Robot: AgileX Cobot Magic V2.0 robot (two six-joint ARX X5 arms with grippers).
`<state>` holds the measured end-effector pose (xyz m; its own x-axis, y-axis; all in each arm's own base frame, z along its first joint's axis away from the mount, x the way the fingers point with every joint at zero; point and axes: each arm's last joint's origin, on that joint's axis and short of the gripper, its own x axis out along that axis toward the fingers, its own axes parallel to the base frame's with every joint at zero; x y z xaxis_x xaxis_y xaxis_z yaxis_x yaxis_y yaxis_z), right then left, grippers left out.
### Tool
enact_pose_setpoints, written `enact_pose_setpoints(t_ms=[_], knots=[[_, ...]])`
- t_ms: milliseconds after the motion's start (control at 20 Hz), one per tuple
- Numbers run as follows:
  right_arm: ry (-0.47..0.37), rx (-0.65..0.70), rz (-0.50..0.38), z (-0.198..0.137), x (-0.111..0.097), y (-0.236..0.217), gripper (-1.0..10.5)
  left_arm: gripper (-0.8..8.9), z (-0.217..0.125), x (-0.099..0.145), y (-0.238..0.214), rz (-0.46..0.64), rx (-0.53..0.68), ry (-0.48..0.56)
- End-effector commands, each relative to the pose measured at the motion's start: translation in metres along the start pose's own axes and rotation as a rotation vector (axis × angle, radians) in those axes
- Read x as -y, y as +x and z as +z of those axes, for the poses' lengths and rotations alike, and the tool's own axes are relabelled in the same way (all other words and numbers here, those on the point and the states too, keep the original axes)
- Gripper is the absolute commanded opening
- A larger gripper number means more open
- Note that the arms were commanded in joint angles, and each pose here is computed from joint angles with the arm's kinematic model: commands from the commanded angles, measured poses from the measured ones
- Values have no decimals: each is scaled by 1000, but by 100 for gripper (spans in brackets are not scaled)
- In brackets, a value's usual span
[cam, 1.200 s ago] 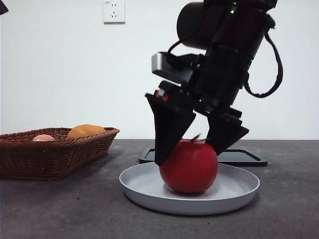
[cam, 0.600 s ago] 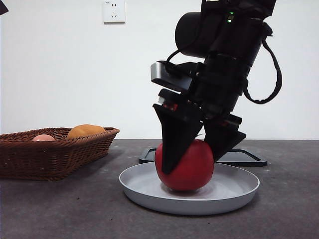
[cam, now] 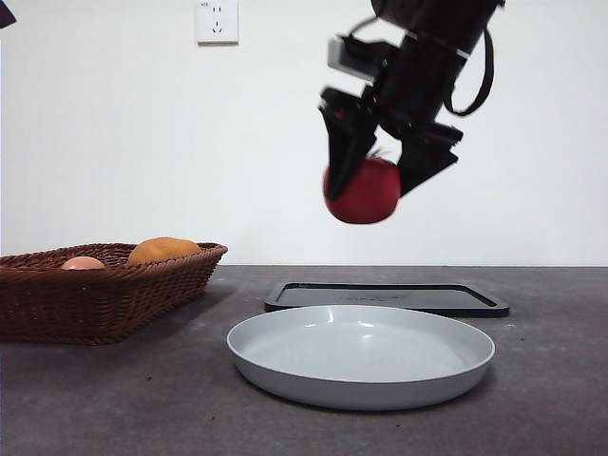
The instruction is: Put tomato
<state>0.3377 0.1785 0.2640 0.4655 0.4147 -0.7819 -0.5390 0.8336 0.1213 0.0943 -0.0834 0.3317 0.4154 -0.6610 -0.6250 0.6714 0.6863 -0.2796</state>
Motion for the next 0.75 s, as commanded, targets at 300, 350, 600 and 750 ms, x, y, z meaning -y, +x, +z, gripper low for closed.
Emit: enact_pose_setpoints(t_ms=[300, 350, 600, 750], knots=[[50, -49, -55, 22, 55, 78, 271, 465, 3, 2, -2, -10, 10, 7], [52, -50, -56, 22, 59, 88, 271, 465, 3, 2, -2, -10, 6, 6], [55, -58, -58, 15, 65, 113, 278, 465, 3, 2, -2, -10, 5, 6], [57, -67, -56, 14, 65, 114, 339, 465, 3, 2, -2, -10, 7, 6]])
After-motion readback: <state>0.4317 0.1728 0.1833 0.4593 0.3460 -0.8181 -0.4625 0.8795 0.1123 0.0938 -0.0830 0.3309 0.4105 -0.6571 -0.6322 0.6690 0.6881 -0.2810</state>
